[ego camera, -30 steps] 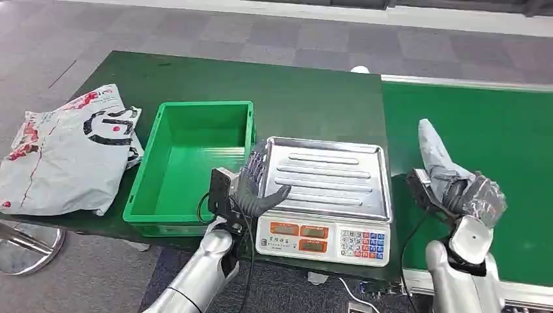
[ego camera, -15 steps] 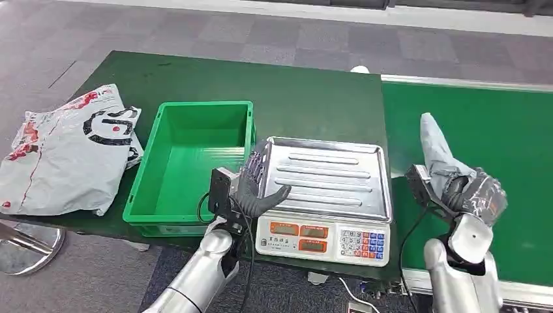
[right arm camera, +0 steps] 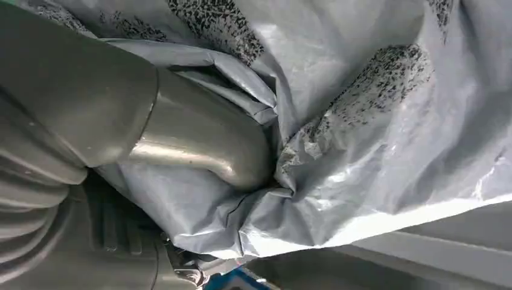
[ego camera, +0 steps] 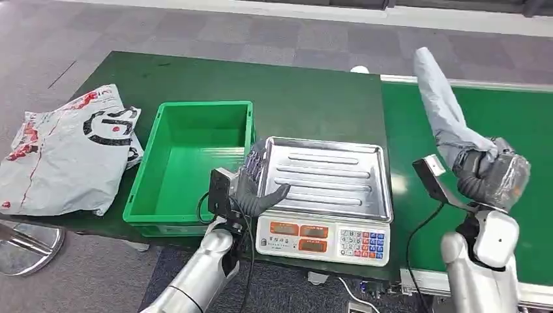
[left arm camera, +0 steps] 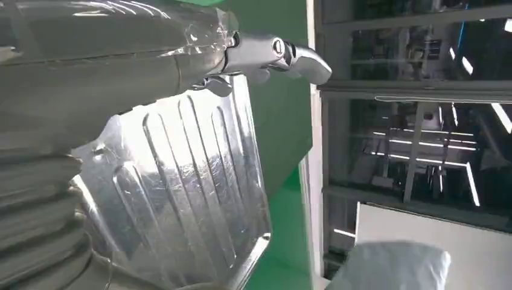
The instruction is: Moved the parcel from conveyor to table for the left to box.
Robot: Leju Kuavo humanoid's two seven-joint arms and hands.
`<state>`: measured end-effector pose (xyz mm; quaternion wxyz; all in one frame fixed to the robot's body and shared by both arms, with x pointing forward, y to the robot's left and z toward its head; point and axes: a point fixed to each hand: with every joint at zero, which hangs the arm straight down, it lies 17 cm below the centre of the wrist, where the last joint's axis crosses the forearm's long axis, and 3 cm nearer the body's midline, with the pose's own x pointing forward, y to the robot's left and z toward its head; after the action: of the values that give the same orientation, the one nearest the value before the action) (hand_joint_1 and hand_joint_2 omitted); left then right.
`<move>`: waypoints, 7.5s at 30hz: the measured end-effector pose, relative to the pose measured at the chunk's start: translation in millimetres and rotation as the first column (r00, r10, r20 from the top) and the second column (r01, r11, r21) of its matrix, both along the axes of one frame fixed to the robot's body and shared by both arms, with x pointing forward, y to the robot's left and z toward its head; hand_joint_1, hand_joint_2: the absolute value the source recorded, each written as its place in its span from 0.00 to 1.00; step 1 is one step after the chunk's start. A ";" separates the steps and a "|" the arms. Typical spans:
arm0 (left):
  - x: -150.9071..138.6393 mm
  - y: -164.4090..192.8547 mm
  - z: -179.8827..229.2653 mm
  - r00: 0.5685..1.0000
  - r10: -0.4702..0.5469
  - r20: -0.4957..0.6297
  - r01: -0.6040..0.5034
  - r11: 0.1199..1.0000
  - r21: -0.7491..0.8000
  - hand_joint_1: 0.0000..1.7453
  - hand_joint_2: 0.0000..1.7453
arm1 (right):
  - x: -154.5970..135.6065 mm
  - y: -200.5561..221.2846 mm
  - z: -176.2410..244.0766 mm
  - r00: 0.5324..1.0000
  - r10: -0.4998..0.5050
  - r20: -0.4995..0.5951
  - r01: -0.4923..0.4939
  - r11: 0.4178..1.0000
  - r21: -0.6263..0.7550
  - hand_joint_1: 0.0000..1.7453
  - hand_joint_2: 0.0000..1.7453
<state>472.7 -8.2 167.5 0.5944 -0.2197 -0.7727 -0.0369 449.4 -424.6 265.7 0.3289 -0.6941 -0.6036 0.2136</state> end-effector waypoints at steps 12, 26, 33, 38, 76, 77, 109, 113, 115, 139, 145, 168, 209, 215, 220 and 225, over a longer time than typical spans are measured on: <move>16.7 -5.9 20.1 0.999 -0.026 0.026 0.025 0.999 0.035 0.00 1.00 | 75.6 254.9 -94.1 0.834 0.427 -0.350 -0.447 0.894 0.025 1.00 1.00; 28.6 -6.7 32.5 0.999 -0.009 0.045 0.006 0.998 0.062 0.00 1.00 | 55.4 320.7 -156.5 0.537 0.684 -0.494 -0.586 0.724 0.365 1.00 1.00; 29.2 -10.9 34.3 0.999 -0.018 0.044 0.015 0.998 0.068 0.00 1.00 | 39.6 329.8 -161.0 0.503 0.736 -0.454 -0.625 0.672 0.397 0.00 1.00; 30.2 -10.9 35.8 0.998 -0.008 0.069 0.001 0.995 0.099 0.00 1.00 | 26.4 328.8 -147.5 0.513 0.786 -0.345 -0.647 0.619 0.445 0.00 1.00; 47.1 -48.2 34.7 0.989 -0.073 0.126 -0.005 0.850 0.528 0.00 1.00 | 34.6 129.4 -4.0 0.721 0.640 0.267 -0.650 0.491 0.580 0.00 1.00; 46.2 -49.7 34.4 0.989 -0.078 0.129 -0.002 0.846 0.533 0.00 1.00 | 35.0 128.0 -4.5 0.723 0.637 0.266 -0.648 0.493 0.581 0.00 1.00; 36.9 -35.4 -80.0 0.959 -0.284 -0.014 -0.001 -0.052 0.999 0.00 1.00 | 53.0 108.6 5.2 0.777 0.591 0.217 -0.584 0.548 0.599 0.00 1.00; 37.4 -33.4 -81.4 0.957 -0.289 -0.018 -0.003 -0.074 0.997 0.16 1.00 | 54.0 109.0 4.3 0.777 0.592 0.215 -0.583 0.548 0.600 0.00 1.00; 36.1 -31.5 -85.0 0.953 -0.299 -0.038 0.006 -0.106 0.994 0.95 1.00 | 54.0 110.4 4.4 0.776 0.593 0.213 -0.584 0.549 0.598 0.00 1.00; 29.9 -40.5 -83.4 0.925 -0.377 -0.040 -0.001 -0.108 0.994 1.00 1.00 | 51.0 108.8 1.4 0.777 0.596 0.201 -0.582 0.559 0.590 0.00 1.00; 39.3 -56.8 -48.0 0.917 -0.383 0.113 -0.124 -0.005 0.992 1.00 1.00 | 39.5 107.4 -3.0 0.787 0.589 0.187 -0.570 0.576 0.586 0.00 1.00; 82.6 -48.9 107.7 0.716 -0.244 0.654 -0.666 0.043 0.745 1.00 1.00 | 32.9 104.4 -5.0 0.793 0.575 0.201 -0.571 0.588 0.573 0.00 1.00; 128.6 272.4 -78.7 0.906 0.395 0.151 -0.036 -0.285 0.958 0.00 1.00 | 62.1 111.3 -28.0 0.739 0.663 0.121 -0.563 0.509 0.651 0.00 0.00; 133.8 266.6 -69.8 0.902 0.394 0.177 -0.119 -0.165 0.979 0.00 1.00 | 54.8 100.8 -51.7 0.752 0.657 0.055 -0.519 0.539 0.664 0.00 0.00; 145.0 256.9 -38.6 0.882 0.394 0.258 -0.250 -0.072 0.965 0.00 1.00 | 55.7 99.1 -57.4 0.756 0.654 0.011 -0.500 0.568 0.654 0.00 1.00; 152.4 225.6 -9.4 0.887 0.361 0.286 -0.338 0.088 0.937 0.00 1.00 | 57.7 101.9 -61.9 0.760 0.650 -0.014 -0.486 0.583 0.651 0.00 1.00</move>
<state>625.1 217.4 158.1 0.5932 0.3966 -0.5932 -0.3728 507.1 -322.6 203.7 0.5214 -0.2832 -0.7829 0.1869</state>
